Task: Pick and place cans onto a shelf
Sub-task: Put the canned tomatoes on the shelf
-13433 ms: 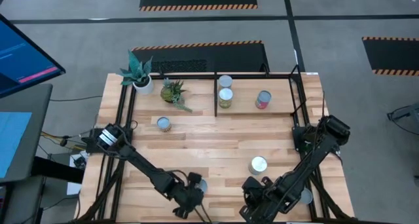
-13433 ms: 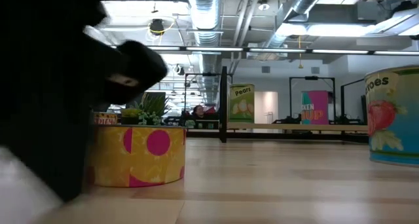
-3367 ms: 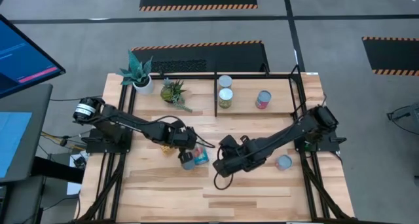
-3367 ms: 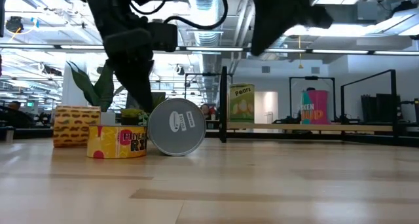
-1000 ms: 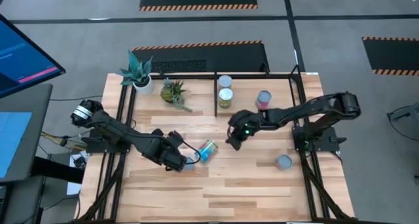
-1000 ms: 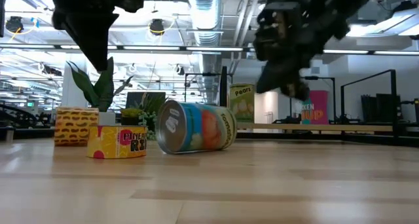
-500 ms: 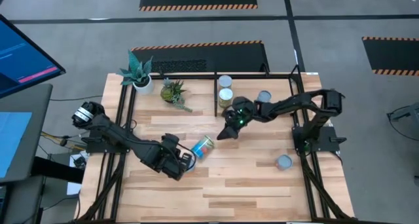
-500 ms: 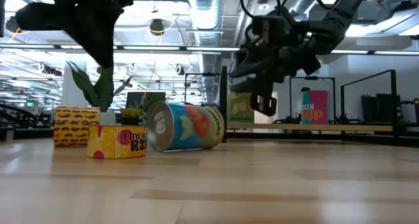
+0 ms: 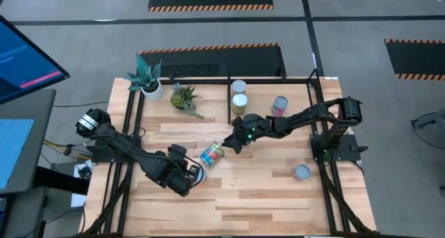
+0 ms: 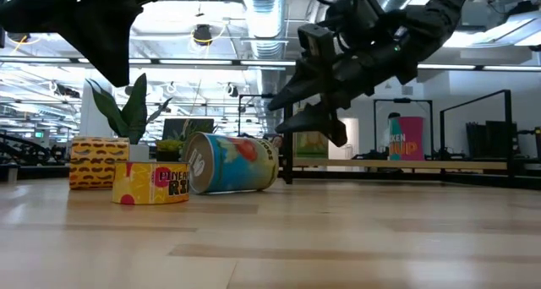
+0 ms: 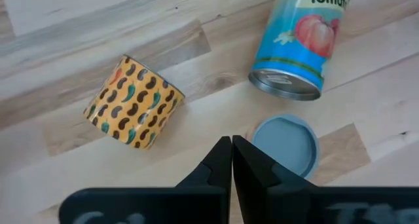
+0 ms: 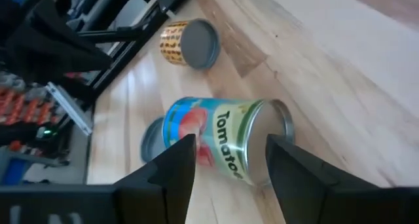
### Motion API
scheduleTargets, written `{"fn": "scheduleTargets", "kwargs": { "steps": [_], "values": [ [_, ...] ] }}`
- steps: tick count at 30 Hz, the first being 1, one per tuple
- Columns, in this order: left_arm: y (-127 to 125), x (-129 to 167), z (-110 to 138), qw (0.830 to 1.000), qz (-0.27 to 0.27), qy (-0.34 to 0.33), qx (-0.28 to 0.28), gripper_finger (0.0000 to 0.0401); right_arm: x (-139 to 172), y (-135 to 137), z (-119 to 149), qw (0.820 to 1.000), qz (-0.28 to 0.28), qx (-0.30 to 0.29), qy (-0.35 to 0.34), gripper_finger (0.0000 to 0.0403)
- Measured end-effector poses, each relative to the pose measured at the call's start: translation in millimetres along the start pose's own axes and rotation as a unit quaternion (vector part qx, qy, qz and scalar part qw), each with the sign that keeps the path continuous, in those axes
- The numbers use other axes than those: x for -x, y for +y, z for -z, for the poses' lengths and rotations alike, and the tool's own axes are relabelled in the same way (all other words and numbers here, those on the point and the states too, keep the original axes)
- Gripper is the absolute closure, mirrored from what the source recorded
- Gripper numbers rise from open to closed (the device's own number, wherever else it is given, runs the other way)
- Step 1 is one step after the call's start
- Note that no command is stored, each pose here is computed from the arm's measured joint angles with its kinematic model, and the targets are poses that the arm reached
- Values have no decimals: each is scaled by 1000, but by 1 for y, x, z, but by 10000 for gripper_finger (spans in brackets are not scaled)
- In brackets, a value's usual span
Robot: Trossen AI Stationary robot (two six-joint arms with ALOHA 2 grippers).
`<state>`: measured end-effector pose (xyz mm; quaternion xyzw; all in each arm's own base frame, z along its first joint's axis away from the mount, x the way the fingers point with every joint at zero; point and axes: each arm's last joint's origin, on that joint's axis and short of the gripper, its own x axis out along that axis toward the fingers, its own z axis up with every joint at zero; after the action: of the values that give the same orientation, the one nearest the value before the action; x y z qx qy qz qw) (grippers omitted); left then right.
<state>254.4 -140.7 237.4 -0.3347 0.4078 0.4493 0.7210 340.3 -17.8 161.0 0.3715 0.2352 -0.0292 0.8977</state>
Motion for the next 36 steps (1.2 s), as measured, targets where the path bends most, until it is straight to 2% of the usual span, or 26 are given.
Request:
{"fn": "scheduleTargets", "kwargs": {
  "steps": [10,15,21,27,32,36],
  "values": [
    [1,0,0,999,-5,3,-33,401,-8,-2,10,999,41,-10,-16,202],
    [2,0,0,999,-9,8,-39,401,-30,-3,23,999,30,-23,1,200],
    [2,0,1,998,-11,26,-56,401,-46,5,19,1000,7,-22,15,207],
    [2,0,1,998,-13,24,-61,401,-48,16,15,1000,-8,-8,10,225],
    [11,-3,-9,996,-57,-29,-64,401,-49,20,14,1000,-19,-6,12,233],
    [15,-26,-27,990,-87,-8,-106,401,-50,25,19,999,-26,-7,25,234]
  ]
}}
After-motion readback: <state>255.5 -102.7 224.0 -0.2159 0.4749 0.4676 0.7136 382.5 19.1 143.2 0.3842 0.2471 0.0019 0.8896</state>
